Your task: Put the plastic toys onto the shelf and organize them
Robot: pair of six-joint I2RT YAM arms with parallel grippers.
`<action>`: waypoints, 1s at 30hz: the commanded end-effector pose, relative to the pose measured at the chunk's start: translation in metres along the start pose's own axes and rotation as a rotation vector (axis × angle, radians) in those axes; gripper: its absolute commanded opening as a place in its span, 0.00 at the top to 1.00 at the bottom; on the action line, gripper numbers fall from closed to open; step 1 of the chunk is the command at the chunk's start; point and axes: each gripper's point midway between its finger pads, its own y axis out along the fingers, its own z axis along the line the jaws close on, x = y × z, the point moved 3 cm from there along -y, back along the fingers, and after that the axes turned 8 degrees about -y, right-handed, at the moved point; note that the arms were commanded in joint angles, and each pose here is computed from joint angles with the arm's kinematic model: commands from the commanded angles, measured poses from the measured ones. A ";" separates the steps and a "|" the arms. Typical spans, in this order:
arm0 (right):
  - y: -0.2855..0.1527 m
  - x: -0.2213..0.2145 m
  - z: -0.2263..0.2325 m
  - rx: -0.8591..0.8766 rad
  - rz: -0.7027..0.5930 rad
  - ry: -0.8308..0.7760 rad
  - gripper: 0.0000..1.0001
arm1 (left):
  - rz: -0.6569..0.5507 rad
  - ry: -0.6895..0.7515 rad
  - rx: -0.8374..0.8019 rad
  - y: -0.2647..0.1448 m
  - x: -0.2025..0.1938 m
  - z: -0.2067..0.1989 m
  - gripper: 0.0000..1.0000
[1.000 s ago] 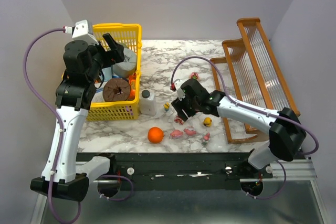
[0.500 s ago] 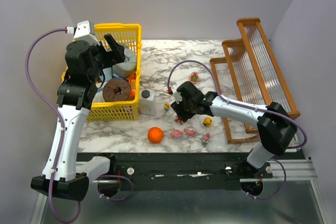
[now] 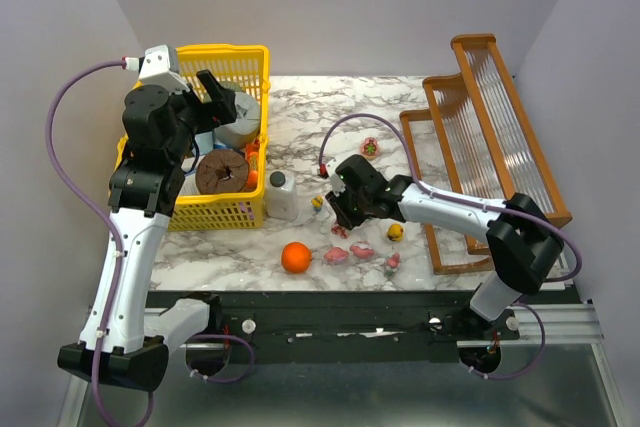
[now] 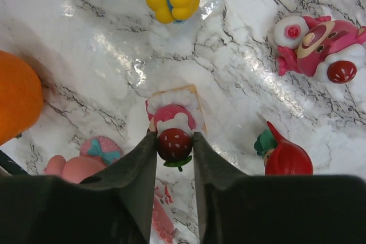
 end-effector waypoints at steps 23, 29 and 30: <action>-0.158 0.093 -0.067 -0.417 -0.140 0.228 0.99 | 0.041 0.041 -0.103 0.002 -0.005 -0.013 0.01; -0.245 0.088 -0.104 -0.527 -0.182 0.335 0.99 | 0.057 0.021 -0.101 0.005 -0.008 -0.013 0.01; -0.256 0.080 -0.108 -0.545 -0.164 0.359 0.99 | 0.059 0.017 -0.105 0.005 -0.008 -0.014 0.01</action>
